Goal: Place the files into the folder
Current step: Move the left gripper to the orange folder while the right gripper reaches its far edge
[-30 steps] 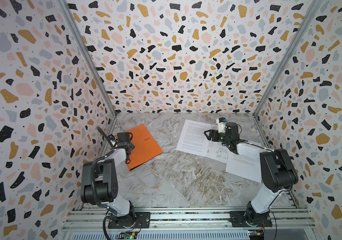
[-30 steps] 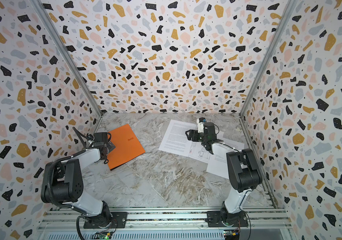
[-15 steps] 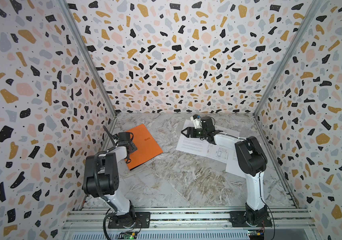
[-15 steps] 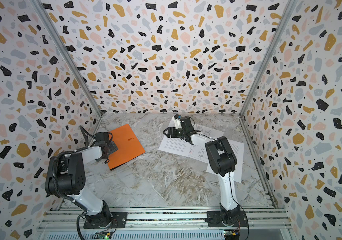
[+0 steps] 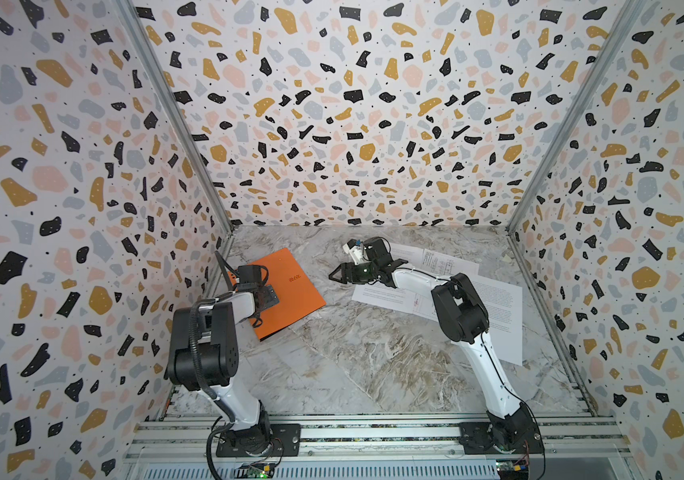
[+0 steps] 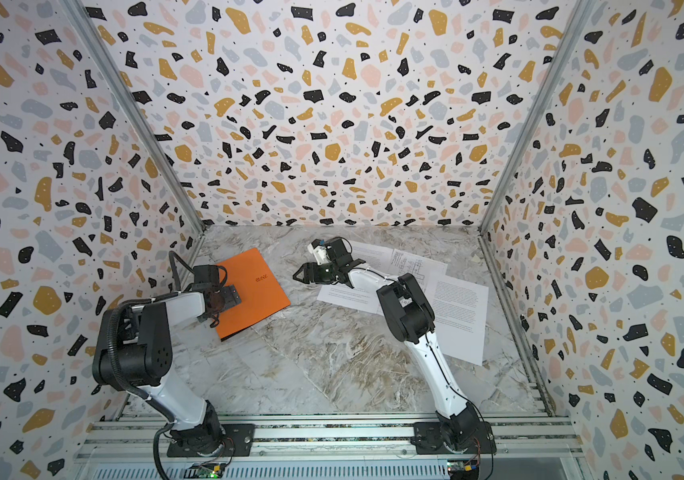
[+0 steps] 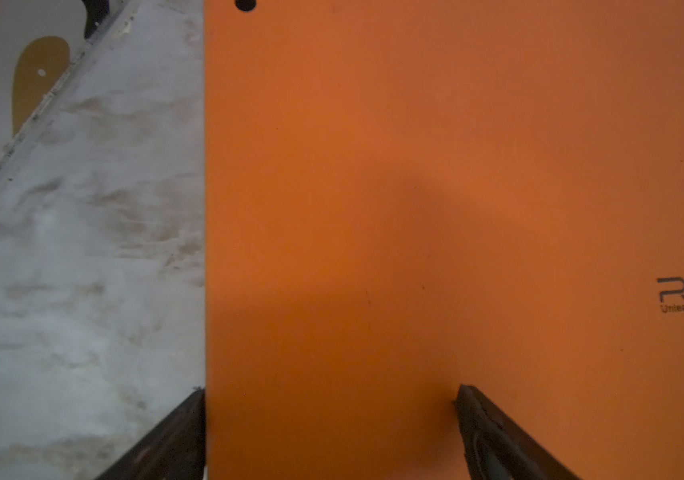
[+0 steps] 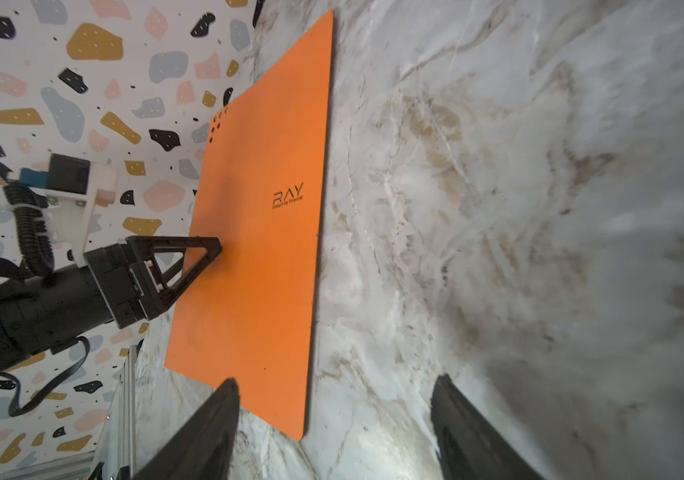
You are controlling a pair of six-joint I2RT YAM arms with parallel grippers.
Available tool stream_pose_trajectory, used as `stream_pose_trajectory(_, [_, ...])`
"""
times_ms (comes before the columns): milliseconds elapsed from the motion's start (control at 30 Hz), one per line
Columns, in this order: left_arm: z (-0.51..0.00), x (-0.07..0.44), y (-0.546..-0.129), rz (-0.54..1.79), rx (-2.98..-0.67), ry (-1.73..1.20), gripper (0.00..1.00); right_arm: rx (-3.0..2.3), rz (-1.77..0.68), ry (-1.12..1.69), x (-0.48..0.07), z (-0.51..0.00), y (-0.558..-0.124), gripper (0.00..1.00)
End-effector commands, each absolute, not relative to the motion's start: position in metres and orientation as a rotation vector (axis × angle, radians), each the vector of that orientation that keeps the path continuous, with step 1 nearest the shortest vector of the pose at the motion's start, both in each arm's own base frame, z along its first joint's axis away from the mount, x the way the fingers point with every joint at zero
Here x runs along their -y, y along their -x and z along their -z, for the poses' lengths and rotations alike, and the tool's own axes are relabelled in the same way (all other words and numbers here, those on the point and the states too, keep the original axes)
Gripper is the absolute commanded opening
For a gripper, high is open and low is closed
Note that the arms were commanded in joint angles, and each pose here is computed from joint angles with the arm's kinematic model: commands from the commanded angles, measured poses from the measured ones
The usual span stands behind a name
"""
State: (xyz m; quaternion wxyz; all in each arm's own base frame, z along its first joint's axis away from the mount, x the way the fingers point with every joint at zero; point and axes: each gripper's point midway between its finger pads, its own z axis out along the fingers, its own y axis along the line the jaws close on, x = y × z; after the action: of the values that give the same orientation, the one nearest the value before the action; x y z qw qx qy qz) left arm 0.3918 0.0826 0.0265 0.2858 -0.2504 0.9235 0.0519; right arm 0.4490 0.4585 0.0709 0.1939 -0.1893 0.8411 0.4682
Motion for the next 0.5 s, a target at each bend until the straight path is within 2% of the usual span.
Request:
stream_pose_trajectory(0, [-0.030,-0.078,-0.405,-0.086,-2.467,0.622,0.89,-2.387,-1.350,0.549,-0.472,-0.081,-0.438,0.72])
stream_pose_trajectory(100, [-0.027,-0.081,-0.400,-0.106,-2.478,0.663,0.89,-2.416,-1.352,0.545,-0.478,-0.073,-0.434,0.71])
stream_pose_trajectory(467, [-0.022,-0.060,-0.398,0.070,-2.460,0.667,0.85,-2.493,-1.389,0.531,-0.493,-0.051,-0.423,0.66])
